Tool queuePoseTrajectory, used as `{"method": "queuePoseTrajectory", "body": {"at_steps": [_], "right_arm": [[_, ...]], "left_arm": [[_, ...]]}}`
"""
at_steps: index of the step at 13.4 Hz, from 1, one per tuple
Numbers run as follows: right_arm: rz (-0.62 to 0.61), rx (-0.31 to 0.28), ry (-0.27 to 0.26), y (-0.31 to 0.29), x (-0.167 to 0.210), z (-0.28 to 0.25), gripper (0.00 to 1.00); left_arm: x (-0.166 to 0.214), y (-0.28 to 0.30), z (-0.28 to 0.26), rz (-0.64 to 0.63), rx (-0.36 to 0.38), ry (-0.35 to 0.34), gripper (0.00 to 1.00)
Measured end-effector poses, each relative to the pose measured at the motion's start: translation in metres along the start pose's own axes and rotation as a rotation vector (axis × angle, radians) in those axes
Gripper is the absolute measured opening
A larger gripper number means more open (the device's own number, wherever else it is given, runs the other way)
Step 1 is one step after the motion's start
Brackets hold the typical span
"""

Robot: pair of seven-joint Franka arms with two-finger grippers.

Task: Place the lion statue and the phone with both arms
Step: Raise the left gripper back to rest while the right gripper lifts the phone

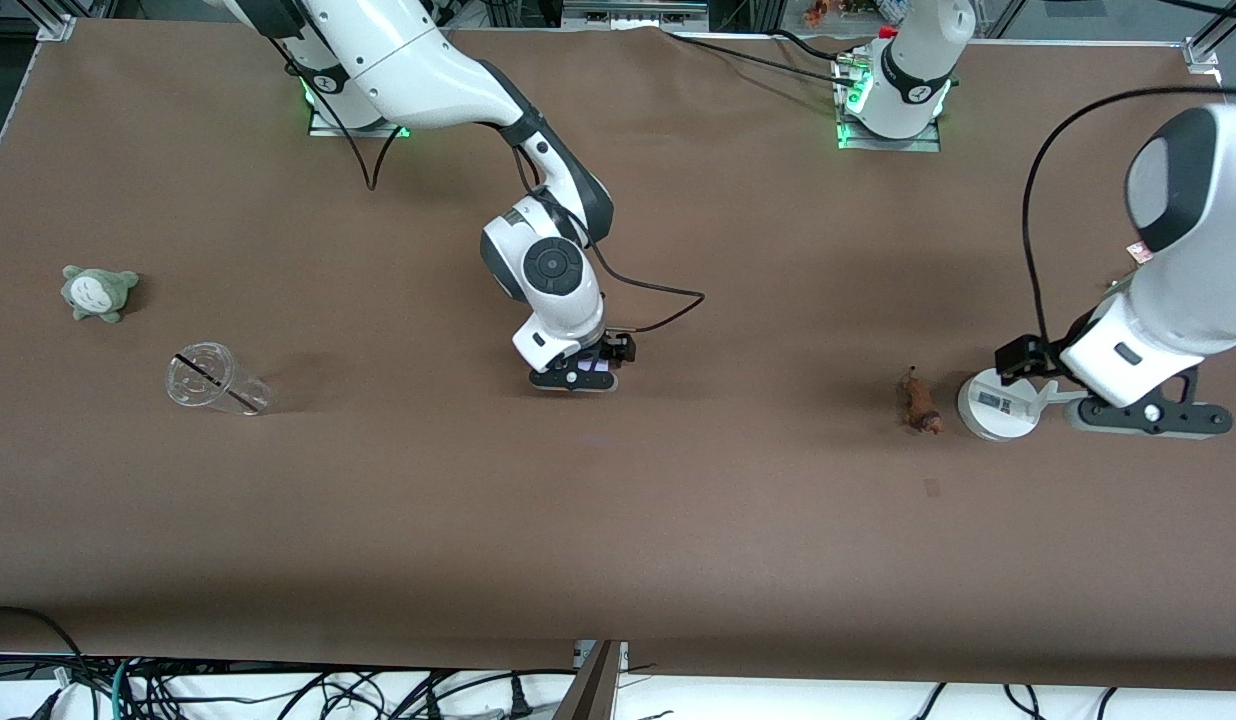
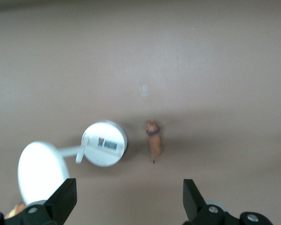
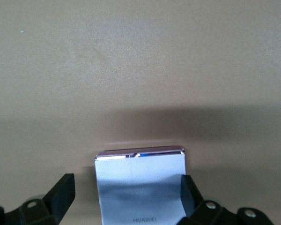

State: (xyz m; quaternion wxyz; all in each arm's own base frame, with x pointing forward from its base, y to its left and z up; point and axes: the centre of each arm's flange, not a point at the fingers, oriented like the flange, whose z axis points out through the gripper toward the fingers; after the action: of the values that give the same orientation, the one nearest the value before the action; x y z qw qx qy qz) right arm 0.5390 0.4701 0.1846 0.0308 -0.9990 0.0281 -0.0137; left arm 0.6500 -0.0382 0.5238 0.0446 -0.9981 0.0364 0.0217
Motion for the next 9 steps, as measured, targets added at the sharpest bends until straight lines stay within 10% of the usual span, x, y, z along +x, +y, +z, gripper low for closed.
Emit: {"method": "queuePoseTrajectory", "body": {"at_steps": [9], "right_arm": [[-0.046,-0.008,0.008,0.003,0.003,0.001,1.0]], "left_arm": [[-0.06,-0.04,-0.053,-0.046,0.005,0.034,1.0]]}}
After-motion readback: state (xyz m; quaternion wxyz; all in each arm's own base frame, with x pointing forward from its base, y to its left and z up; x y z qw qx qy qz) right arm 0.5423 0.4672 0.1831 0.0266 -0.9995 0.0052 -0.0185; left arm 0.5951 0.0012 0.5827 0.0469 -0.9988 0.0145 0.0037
